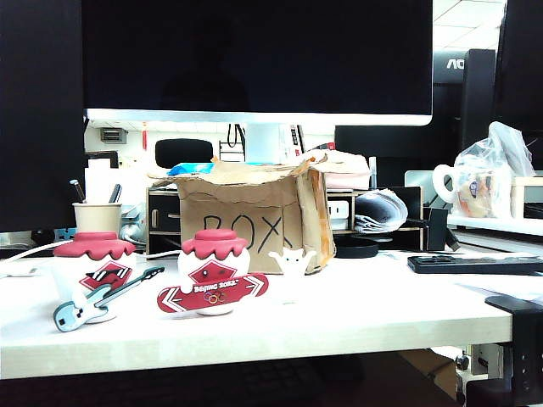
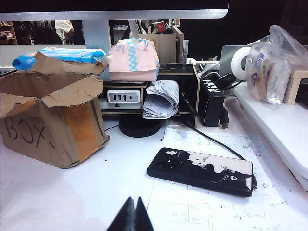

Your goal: Put the doll that is least similar in size compared to the others into the paper box.

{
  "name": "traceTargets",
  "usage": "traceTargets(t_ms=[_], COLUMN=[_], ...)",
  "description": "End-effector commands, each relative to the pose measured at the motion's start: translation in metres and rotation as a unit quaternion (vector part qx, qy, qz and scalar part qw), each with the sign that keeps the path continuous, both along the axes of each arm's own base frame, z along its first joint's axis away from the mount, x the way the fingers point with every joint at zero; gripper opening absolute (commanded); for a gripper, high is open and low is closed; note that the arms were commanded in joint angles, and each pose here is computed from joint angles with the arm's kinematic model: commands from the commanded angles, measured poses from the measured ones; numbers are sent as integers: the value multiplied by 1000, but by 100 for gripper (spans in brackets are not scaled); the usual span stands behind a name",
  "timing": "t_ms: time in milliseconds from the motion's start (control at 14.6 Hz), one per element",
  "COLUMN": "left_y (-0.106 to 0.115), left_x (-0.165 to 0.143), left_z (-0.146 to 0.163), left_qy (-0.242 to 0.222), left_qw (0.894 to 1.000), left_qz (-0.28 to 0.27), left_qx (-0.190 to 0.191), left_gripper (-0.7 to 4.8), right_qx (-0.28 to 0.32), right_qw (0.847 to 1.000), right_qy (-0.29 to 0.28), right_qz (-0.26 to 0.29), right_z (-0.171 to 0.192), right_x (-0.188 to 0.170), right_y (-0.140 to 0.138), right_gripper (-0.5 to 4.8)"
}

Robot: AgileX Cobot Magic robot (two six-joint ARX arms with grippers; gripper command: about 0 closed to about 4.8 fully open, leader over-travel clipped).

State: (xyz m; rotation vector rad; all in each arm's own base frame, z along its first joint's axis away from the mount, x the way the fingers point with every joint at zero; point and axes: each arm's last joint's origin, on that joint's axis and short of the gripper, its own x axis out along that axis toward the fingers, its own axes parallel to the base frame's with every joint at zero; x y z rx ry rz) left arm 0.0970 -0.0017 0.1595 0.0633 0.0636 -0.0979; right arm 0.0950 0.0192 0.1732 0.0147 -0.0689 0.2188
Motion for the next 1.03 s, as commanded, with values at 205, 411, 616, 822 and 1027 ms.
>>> traceTargets(t_ms=[205, 411, 616, 822, 1027], left_y=[-33, -42, -43, -43, -43], left_x=[1, 1, 2, 2, 2], left_z=[-9, -16, -18, -18, -18], left_qy=[58, 97, 111, 111, 111], left_qw=[985, 974, 972, 972, 972], left_qz=[-163, -204, -204, -204, -204], left_qx=[10, 20, 22, 22, 22], left_gripper=[-5, -5, -5, -5, -5], right_qx=[7, 39, 167, 242, 240], right_qw=[1000, 994, 975, 959, 960], right_qy=[9, 17, 38, -26, -25], right_qz=[23, 100, 144, 144, 145], right_z=[-2, -1, 6, 40, 78], right_x=[0, -2, -3, -10, -12], right_y=[1, 6, 7, 4, 4], right_gripper=[-5, -5, -6, -6, -6])
